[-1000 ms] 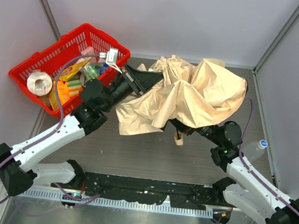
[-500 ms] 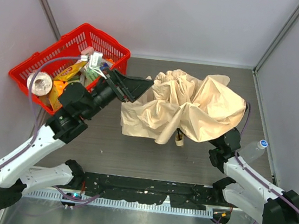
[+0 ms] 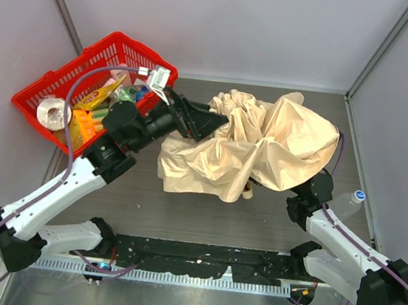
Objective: Put away the umbrella
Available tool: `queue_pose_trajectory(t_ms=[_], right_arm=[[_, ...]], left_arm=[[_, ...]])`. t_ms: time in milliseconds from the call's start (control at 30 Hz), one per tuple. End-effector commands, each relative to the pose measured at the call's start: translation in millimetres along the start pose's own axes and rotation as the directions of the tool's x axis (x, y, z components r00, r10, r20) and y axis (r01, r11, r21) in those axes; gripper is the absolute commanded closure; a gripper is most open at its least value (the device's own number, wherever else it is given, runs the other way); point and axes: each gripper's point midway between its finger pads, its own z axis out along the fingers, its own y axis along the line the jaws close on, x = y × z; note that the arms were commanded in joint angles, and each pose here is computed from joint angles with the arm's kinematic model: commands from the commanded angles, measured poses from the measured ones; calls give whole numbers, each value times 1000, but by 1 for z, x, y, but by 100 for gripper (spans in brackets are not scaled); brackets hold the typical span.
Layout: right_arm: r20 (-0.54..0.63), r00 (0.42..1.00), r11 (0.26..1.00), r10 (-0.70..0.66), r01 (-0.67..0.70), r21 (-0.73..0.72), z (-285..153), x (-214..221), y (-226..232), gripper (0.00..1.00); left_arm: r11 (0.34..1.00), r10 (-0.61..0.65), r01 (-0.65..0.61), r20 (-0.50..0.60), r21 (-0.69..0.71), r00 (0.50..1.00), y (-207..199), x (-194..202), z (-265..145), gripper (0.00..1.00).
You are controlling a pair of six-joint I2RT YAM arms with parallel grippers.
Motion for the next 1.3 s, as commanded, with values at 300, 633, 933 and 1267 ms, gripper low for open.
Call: queue_pose_trajectory(t_ms=[300, 633, 933, 1267], right_arm=[[2, 996, 989, -92, 92, -118, 15, -27, 25, 99], [-80, 991, 989, -108, 99, -111, 16, -20, 23, 99], [-157, 987, 972, -29, 65, 226, -6, 8, -34, 58], [-233, 971, 677, 55, 135, 723, -94, 29, -91, 24]], left_arm=[[904, 22, -18, -3, 427, 1000, -72, -8, 23, 0], [888, -17, 27, -25, 459, 1000, -76, -8, 36, 42], [942, 17, -42, 77, 332, 997, -54, -18, 25, 100], [998, 62, -50, 323, -46, 944, 8, -57, -13, 100]])
